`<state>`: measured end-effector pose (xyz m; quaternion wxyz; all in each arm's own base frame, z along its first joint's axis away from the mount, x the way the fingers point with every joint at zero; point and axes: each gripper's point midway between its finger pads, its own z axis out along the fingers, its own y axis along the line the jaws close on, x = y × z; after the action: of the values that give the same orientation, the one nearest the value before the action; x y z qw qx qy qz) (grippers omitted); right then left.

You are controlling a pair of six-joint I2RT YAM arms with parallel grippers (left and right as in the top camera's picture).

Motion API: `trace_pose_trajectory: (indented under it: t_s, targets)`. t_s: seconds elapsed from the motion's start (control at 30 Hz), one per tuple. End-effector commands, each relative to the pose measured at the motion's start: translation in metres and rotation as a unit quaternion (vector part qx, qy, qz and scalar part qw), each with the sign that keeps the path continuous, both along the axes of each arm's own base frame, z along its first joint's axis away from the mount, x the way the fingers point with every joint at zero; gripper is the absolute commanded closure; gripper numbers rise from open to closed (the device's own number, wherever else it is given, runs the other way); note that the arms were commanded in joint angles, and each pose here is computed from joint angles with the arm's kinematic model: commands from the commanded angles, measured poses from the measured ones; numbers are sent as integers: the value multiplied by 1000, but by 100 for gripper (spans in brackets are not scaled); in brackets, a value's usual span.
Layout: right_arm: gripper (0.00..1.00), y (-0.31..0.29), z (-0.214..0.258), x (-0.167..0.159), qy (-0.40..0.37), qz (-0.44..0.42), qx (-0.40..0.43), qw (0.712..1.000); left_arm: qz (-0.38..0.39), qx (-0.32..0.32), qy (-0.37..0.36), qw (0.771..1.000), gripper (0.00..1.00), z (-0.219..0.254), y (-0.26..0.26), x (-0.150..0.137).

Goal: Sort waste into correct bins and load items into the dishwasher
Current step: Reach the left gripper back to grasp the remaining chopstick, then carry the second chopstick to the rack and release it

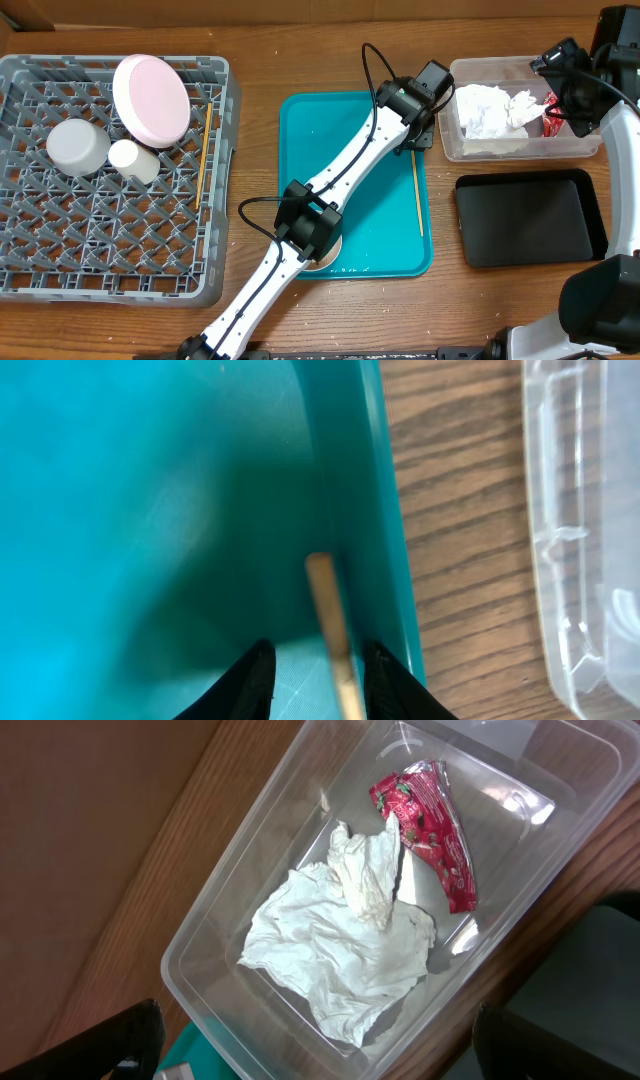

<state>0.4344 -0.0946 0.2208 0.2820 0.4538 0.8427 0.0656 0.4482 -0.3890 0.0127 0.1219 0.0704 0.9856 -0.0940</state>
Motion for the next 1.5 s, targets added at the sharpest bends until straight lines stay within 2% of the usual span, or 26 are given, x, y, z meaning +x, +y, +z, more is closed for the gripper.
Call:
trace_pose_trajectory:
  t_s: [0.0,0.1,0.2,0.3,0.53,0.7,0.83,0.93,1.03,1.2,1.3,1.47]
  targets:
    - [0,-3,7,-1,-9,-6,-5,1000,3,4,14,1000,68,-24,-2,-3]
    - [0,-3,7,-1,-9,-6,-5,1000,0,-3,21,1000,71,-25,-5,-6]
    - [0,-3,7,-1,-9,-6,-5,1000,-2,0,24,1000,78,-26,-5,-8]
    - [0,-3,7,-1,-9,-6,-5,1000,-1,5,29,1000,96,-26,-2,-10]
    - [0,-3,7,-1,-9,-6,-5,1000,-2,6,29,1000,96,-17,8,-5]
    - [0,-3,7,-1,-9,-6,-5,1000,-2,-35,6,999,96,39,13,6]
    - [0,-3,7,-1,-9,-6,-5,1000,-26,-123,-18,992,96,119,9,7]
    - [0,-3,7,-1,-9,-6,-5,1000,-68,-149,-72,984,96,180,22,9]
    - [0,-3,7,-1,-9,-6,-5,1000,-67,-114,-138,982,96,232,64,15]
    - [0,-3,7,-1,-9,-6,-5,1000,4,21,-208,978,96,285,175,22]
    - [0,-3,7,-1,-9,-6,-5,1000,-1,75,-201,977,96,290,223,19]
    - [0,-3,7,-1,-9,-6,-5,1000,8,112,-184,976,96,279,275,36]
